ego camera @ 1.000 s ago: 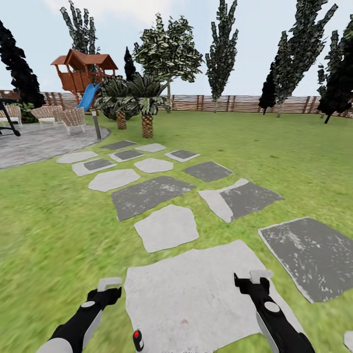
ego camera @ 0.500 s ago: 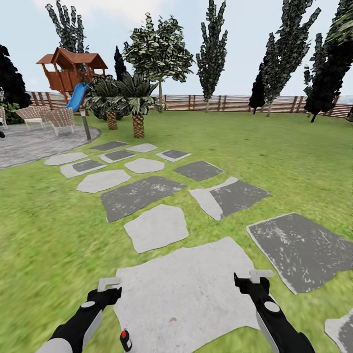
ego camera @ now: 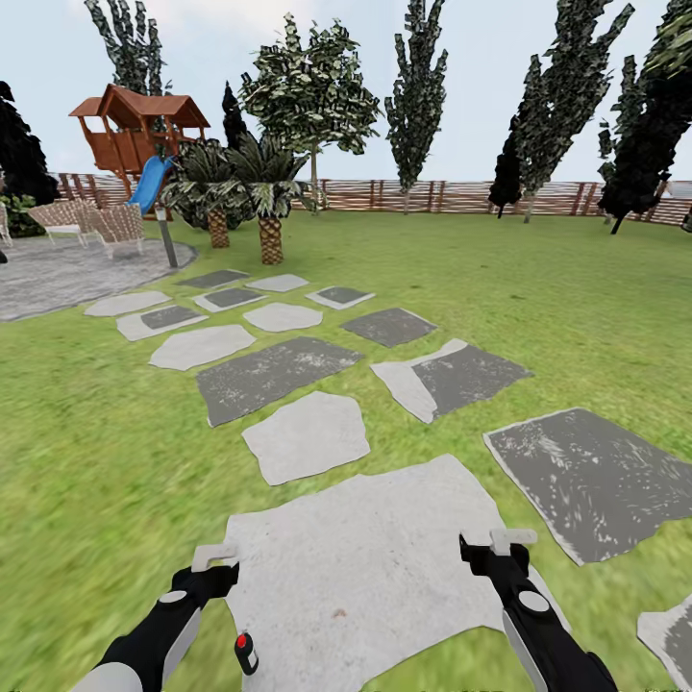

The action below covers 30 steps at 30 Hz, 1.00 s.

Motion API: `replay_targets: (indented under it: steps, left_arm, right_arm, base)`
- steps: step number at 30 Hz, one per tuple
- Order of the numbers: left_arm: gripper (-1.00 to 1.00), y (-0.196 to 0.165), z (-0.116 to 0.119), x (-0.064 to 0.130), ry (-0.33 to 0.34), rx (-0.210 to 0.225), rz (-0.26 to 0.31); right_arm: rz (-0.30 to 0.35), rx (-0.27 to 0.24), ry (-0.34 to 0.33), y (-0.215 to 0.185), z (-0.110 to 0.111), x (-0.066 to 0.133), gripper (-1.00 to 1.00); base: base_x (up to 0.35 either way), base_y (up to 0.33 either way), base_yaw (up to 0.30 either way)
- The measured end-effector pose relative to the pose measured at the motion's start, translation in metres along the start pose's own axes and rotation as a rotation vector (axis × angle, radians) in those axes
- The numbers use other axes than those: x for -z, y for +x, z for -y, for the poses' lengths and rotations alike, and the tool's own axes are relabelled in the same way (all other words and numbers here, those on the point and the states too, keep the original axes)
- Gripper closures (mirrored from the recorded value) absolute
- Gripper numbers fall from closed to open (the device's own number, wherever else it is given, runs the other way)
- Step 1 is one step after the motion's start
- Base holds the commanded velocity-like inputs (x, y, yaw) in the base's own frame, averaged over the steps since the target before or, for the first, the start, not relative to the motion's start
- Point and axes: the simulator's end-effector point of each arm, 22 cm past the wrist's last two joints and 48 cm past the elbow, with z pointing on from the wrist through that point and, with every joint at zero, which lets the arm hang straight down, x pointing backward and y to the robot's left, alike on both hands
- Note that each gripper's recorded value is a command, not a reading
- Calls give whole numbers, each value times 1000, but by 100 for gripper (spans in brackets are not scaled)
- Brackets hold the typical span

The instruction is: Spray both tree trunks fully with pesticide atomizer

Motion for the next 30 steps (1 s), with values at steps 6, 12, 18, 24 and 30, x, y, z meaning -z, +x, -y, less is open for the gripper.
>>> replay_targets:
  steps: [6, 12, 18, 24, 30]
  left_arm:
    - [-100, 14, 0, -9, -1, -2, 14]
    - [-100, 17, 1, -15, -1, -2, 83]
    - [-100, 33, 0, -22, -3, -7, 68]
    - [-100, 42, 1, -25, -1, -9, 52]
    - [-100, 43, 1, -26, -1, -12, 51]
  right_arm:
    - [-10, 1, 0, 19, -1, -5, -100]
    - [-39, 5, -2, 37, -3, -10, -100]
    - [-72, 9, -3, 56, -5, -15, -100]
    - [-90, 12, -4, 66, -5, -17, -100]
    - [-91, 12, -5, 67, -6, -17, -100]
  base:
    - [0, 0, 65]
    - [0, 0, 79]
    - [0, 0, 89]
    - [0, 0, 87]
    - [-70, -105, 15]
